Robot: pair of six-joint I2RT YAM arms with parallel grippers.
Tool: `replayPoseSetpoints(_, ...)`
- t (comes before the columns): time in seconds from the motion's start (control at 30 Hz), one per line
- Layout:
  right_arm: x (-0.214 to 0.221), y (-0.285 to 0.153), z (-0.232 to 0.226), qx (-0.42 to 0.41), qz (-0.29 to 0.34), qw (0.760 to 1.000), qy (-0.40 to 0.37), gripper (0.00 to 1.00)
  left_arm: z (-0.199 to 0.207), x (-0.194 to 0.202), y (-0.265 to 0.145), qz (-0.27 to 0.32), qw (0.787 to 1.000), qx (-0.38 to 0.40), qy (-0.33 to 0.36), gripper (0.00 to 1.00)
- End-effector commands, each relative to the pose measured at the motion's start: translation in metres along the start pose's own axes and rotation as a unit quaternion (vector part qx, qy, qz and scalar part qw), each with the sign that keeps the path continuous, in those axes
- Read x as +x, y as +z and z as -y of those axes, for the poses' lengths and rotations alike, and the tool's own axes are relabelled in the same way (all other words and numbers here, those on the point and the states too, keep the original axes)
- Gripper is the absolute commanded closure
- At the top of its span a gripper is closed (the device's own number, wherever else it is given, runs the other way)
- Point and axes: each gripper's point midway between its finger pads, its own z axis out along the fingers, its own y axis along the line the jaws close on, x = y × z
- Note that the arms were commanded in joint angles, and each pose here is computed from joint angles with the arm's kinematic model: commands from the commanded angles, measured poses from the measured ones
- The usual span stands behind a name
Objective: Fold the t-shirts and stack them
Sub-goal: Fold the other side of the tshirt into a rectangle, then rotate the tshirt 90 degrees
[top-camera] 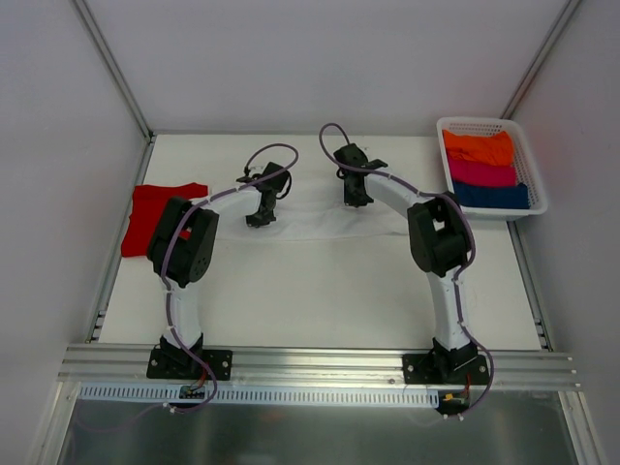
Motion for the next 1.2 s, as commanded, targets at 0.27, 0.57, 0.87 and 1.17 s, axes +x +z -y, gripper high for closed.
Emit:
replayPoseSetpoints(0.27, -0.020, -0.086, 0.045, 0.018, 0.084, 0.996, 0.019, 0.99, -0.020, 0.029, -0.008, -0.030, 0.999, -0.030, 0.006, 1.00)
replayPoseSetpoints(0.57, 0.016, -0.089, 0.068, 0.052, 0.059, 0.997, 0.023, 0.99, -0.006, 0.044, -0.015, -0.030, 0.999, -0.022, 0.015, 1.00)
replayPoseSetpoints(0.87, 0.046, -0.026, 0.038, 0.038, -0.032, 0.999, 0.011, 0.99, 0.000, 0.048, -0.026, -0.023, 0.999, -0.011, 0.021, 1.00)
replayPoseSetpoints(1.17, 0.028, -0.013, 0.034, 0.026, -0.043, 0.999, 0.021, 0.99, 0.004, 0.075, -0.043, -0.029, 0.999, 0.004, 0.022, 1.00)
